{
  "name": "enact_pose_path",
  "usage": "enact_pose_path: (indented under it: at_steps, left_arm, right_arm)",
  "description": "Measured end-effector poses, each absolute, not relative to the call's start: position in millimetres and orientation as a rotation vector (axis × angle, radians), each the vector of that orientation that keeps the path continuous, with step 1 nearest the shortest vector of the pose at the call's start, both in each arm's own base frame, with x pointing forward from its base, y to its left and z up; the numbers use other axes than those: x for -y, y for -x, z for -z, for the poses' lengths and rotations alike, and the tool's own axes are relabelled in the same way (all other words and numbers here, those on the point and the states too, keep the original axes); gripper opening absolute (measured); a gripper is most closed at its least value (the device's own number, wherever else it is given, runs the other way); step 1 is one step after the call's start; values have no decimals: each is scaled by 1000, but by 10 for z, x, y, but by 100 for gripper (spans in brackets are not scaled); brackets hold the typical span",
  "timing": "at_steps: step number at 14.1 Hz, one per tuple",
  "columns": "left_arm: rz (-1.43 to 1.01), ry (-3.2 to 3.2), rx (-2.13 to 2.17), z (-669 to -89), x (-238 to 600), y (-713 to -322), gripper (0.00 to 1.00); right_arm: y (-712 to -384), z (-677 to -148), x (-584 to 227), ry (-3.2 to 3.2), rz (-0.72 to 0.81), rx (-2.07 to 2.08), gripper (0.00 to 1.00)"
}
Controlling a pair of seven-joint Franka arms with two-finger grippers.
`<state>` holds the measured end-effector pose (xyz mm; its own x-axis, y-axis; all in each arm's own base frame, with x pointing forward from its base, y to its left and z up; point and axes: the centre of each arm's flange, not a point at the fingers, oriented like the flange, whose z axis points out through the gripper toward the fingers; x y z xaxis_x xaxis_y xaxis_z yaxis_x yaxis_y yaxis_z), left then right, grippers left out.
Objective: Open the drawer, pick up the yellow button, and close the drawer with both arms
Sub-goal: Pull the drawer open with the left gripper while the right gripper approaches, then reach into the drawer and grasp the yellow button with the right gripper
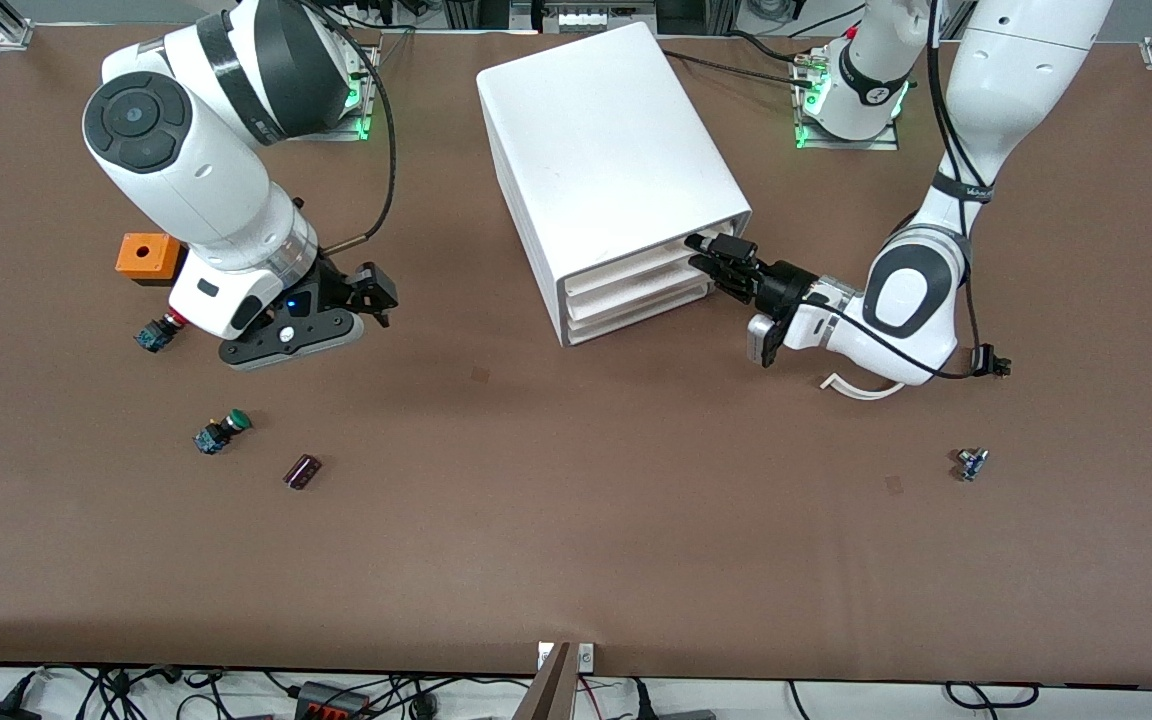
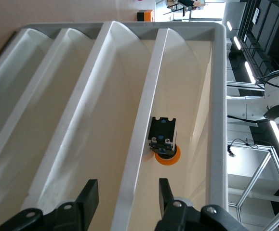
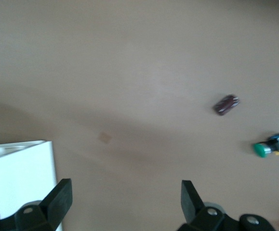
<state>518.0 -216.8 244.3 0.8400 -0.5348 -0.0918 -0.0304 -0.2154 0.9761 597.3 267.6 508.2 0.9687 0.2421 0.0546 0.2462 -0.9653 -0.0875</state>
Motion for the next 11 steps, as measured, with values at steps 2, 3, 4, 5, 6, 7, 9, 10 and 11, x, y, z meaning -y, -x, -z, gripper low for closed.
enact_pose_path:
  at_steps: [2,3,4,5,6,7,9,10,11]
  left_arm:
    - [493,-1738,441,-2439,2191,-5166,38]
    - [486,-1735,449,-2434,2193,-5165,25]
    - [471,-1726,467,-2421,2197,-5161,17]
    - [457,-1717,484,-2397,2203,-5157,11]
    - [448,-1709,490,-2386,2202,-5157,11]
    - [445,-1706,493,-2384,2199,-5157,11]
    - [437,-1706,498,-2394,2196,-5172,11]
    - [428,-1709,499,-2406,2184,-5198,11]
    - [417,-1714,499,-2421,2157,-5239,11]
  right_arm:
    - [-5967,-5056,-2779,2967,56,341,100]
    - [-5972,-5051,-2844,2954,66,340,100]
    - [-5973,-5044,-2914,2949,73,338,100]
    - [-5970,-5035,-2998,2946,74,332,100]
    - [-5962,-5019,-3090,2944,72,326,100]
    - [-5953,-4996,-3189,2944,69,315,100]
    - [-5922,-4965,-3431,2942,67,266,100]
    - [-5907,-4962,-3555,2940,68,233,100]
    - [-5896,-4965,-3675,2937,73,212,100]
